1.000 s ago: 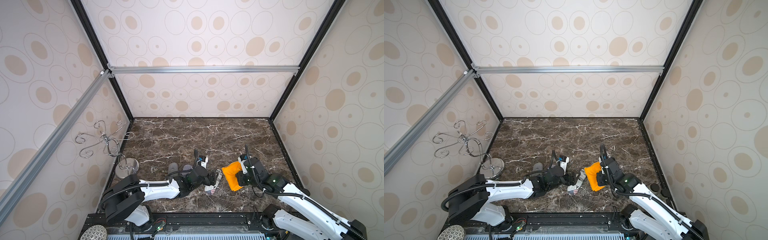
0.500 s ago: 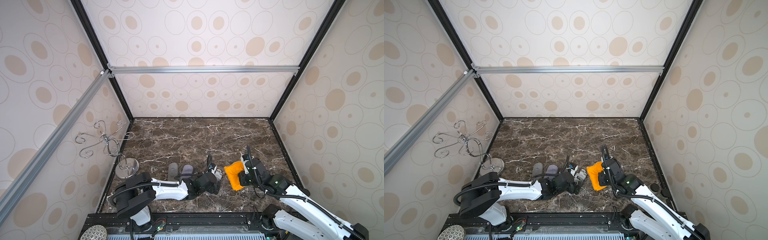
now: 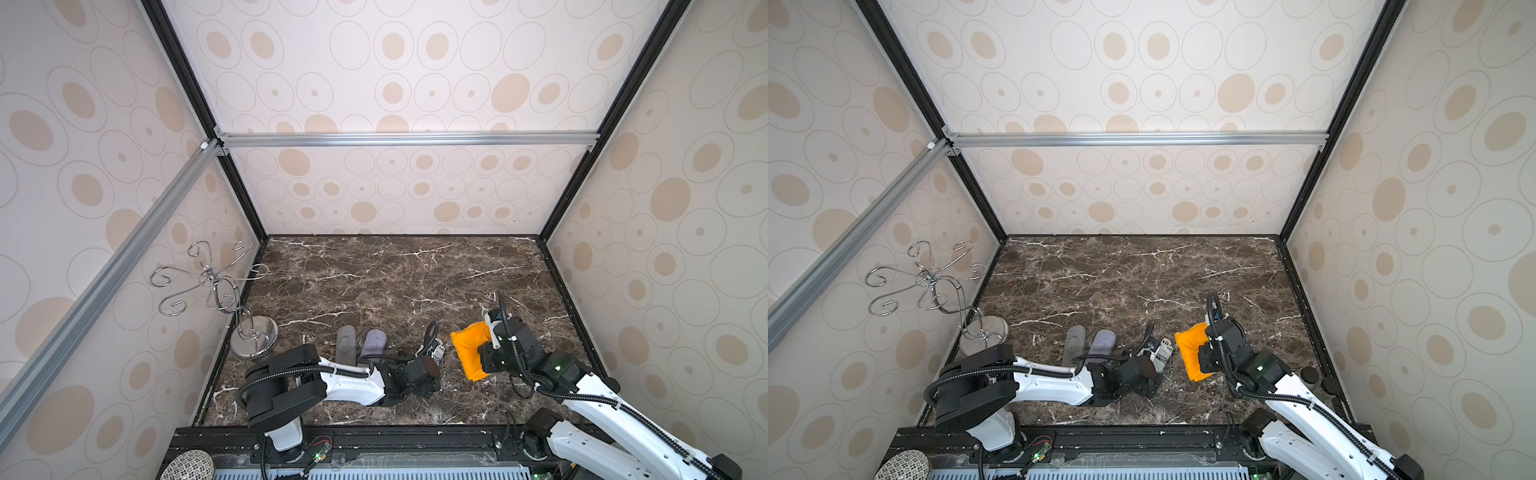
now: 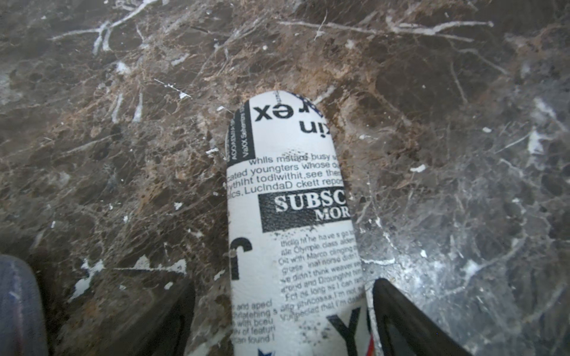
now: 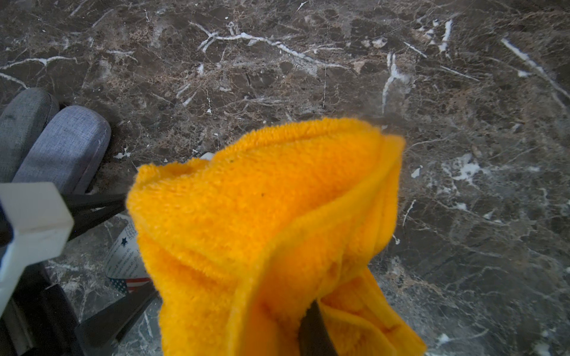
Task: Wipe the eyeglass case
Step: Pick up the eyeglass case from the center of the board.
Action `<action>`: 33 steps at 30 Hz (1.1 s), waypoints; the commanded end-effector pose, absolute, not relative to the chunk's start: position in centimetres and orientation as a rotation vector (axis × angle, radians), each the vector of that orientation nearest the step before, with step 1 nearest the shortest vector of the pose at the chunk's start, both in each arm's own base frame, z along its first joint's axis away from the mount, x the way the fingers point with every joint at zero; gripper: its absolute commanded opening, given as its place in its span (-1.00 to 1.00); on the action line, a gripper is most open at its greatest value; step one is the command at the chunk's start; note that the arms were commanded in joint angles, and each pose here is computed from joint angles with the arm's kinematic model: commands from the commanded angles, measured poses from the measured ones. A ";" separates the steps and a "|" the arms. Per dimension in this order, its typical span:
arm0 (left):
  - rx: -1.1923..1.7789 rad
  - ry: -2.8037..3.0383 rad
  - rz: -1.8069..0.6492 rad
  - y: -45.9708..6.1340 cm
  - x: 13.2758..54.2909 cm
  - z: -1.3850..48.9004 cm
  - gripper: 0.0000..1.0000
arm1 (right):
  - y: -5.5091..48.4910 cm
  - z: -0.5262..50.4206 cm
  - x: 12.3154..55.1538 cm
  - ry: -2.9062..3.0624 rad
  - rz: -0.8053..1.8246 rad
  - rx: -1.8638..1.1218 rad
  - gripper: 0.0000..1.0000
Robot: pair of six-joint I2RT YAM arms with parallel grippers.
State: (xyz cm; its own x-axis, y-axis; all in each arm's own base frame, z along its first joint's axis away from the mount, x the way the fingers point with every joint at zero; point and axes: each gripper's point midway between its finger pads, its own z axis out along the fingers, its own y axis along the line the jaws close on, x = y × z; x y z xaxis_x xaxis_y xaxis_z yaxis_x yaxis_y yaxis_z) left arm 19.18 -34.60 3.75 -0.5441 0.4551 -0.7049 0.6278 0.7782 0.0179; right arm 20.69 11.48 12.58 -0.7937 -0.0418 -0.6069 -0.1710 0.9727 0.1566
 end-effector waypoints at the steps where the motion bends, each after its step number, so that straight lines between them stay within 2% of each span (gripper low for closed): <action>1: 0.895 2.203 -0.295 -35.3 18.4 3.6 0.73 | 11.7 12.4 20.6 2.489 0.276 -0.148 -0.93; 4: 0.911 2.208 -0.267 -34.9 18.4 3.1 0.68 | 11.8 12.4 20.6 2.492 0.281 -0.147 -0.93; 7: 0.918 2.212 -0.267 -34.8 18.3 2.9 0.53 | 11.9 12.3 20.6 2.495 0.285 -0.148 -0.93; 22: 0.909 2.233 -0.215 -33.9 18.2 2.1 0.57 | 12.1 12.1 20.6 2.500 0.296 -0.150 -0.93; 27: 0.894 2.233 -0.270 -33.9 17.8 2.6 0.61 | 12.1 12.1 20.6 2.500 0.294 -0.157 -0.93; 33: 0.834 2.290 -0.268 -33.3 17.6 2.0 0.54 | 12.3 12.3 20.6 2.494 0.304 -0.161 -0.93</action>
State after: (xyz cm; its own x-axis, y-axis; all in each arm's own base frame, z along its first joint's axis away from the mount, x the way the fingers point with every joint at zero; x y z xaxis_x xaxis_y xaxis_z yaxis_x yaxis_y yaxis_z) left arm 18.17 -33.81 2.27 -0.5391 0.5008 -0.6772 0.6482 0.7601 0.0462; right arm 20.54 11.87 12.09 -0.8099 -0.0482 -0.5846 -0.1781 0.9698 0.1667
